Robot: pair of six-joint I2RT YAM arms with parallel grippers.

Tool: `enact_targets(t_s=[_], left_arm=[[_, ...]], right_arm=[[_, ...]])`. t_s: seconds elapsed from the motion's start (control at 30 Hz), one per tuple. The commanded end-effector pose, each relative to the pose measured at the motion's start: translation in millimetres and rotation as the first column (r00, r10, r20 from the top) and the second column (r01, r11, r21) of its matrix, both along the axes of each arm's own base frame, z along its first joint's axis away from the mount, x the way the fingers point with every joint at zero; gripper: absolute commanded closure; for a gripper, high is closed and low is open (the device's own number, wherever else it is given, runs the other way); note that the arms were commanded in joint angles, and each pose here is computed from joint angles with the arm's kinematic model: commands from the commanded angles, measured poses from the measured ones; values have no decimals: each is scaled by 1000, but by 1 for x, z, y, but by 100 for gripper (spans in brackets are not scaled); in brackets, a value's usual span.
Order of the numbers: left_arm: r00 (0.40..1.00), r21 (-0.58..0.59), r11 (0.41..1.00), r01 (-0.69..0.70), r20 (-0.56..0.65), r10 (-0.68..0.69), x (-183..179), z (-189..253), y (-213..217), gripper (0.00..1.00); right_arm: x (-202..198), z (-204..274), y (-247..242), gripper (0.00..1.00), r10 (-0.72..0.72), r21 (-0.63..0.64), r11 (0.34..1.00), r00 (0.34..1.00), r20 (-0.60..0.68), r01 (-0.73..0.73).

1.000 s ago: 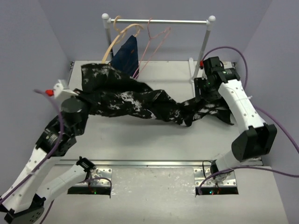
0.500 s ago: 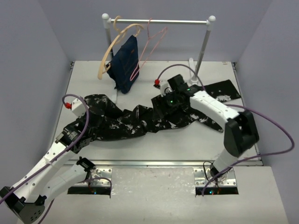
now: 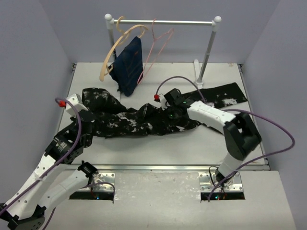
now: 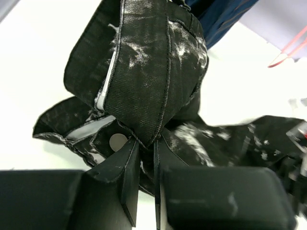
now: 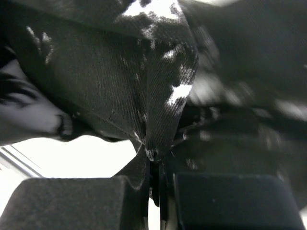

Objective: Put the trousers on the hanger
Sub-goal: Flatten out the trousers at the center of the board.

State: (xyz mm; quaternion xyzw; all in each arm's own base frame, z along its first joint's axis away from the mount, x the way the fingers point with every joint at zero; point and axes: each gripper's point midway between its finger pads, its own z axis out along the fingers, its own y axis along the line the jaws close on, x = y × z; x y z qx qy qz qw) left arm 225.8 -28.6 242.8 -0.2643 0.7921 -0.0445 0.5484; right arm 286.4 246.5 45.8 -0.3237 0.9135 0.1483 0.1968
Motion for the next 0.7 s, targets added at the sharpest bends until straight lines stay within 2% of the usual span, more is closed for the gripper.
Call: enact_targets(t_s=[0.0, 0.1, 0.17, 0.23, 0.3, 0.37, 0.43, 0.57, 0.67], left_arm=[[982, 32, 999, -6, 188, -1, 3, 71, 12, 100], [973, 47, 994, -97, 216, 85, -6, 87, 32, 100], [960, 58, 984, -171, 232, 154, -13, 95, 48, 100], [947, 66, 973, -223, 250, 200, -17, 105, 59, 100], [934, 73, 960, -270, 264, 242, -22, 112, 68, 100], [917, 82, 944, -319, 277, 286, -25, 118, 77, 100], [915, 93, 942, -322, 284, 285, -23, 120, 77, 100], [915, 80, 947, -311, 296, 276, -22, 120, 75, 100], [904, 34, 952, -305, 326, 278, -28, 123, 77, 100]], right_arm=[[18, 102, -55, 100, -242, -16, 966, 921, 306, 259], [11, 144, -78, 100, -292, -17, 947, 881, 373, 322], [3, 170, -77, 100, -281, 42, 956, 875, 395, 289], [-6, 180, -71, 99, -248, 88, 969, 885, 394, 232], [-8, 179, -84, 100, -279, 60, 958, 871, 405, 279], [2, 180, -124, 100, -363, -32, 899, 785, 501, 436], [13, 188, -158, 100, -423, -71, 828, 703, 572, 556], [37, 207, -193, 100, -481, -75, 759, 634, 605, 647], [64, 233, -190, 100, -471, -59, 754, 600, 647, 654]])
